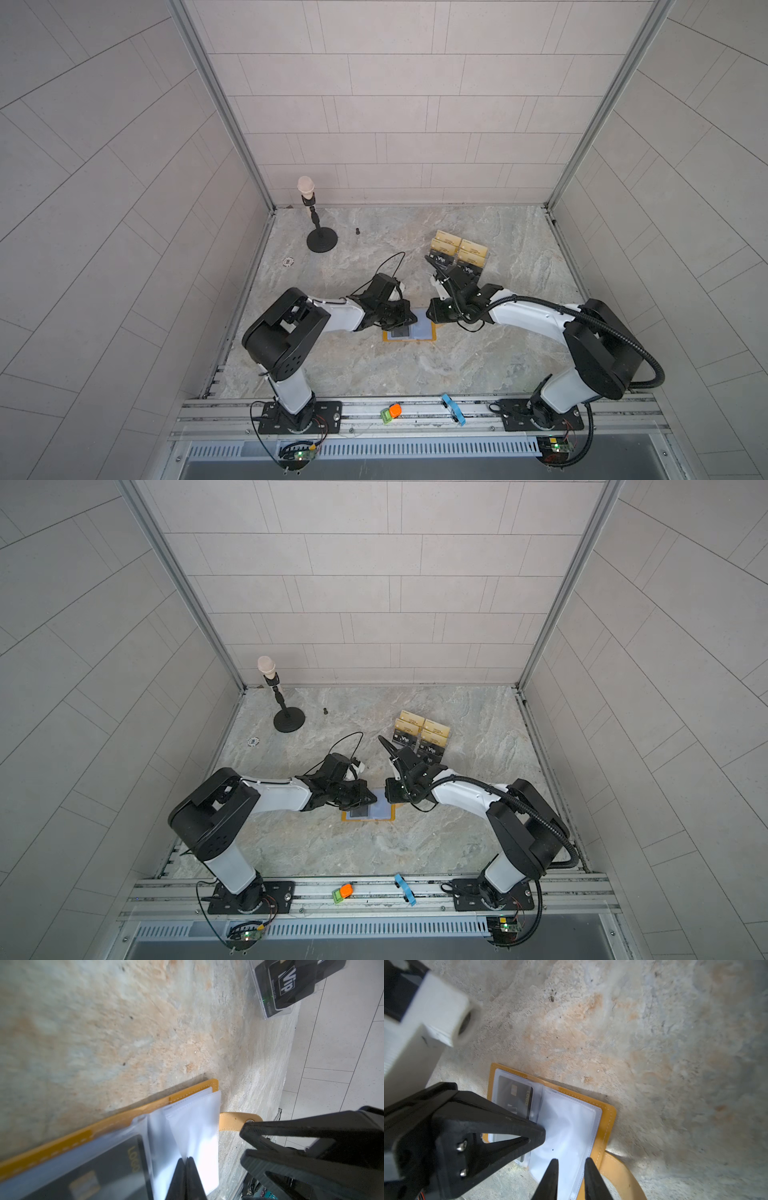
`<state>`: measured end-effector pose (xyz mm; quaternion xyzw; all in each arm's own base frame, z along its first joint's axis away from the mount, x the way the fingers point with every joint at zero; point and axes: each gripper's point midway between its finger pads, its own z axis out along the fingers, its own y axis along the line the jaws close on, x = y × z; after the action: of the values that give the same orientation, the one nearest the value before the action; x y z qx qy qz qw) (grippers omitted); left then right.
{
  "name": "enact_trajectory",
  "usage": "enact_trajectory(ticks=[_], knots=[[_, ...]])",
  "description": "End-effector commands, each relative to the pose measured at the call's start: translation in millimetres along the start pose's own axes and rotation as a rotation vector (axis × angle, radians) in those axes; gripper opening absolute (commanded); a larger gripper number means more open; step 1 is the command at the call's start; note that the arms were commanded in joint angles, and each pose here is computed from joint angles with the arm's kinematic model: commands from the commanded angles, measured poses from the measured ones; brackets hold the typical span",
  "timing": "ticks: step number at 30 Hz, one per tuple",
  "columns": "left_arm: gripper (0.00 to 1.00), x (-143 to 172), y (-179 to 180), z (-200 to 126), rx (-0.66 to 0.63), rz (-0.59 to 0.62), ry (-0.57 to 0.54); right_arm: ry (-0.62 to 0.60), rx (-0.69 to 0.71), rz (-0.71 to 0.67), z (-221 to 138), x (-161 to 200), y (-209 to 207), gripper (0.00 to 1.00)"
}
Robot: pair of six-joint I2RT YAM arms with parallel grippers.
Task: Insert credit cards into a card holder
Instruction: Flip over the card slot on the card holder.
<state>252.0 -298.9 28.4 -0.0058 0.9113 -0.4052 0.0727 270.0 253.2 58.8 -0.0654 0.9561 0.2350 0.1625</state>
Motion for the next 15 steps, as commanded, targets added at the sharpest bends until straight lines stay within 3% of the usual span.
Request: enact_trajectory(ticks=[1,15], knots=[[0.02,2,-1,-6,0.018,0.022,-0.004,-0.022,0.013,0.005,-5,-1,-4,0.26],[0.02,-2,1,-19,0.052,0.025,-0.030,-0.022,-0.011,0.017,0,3,-5,0.19]])
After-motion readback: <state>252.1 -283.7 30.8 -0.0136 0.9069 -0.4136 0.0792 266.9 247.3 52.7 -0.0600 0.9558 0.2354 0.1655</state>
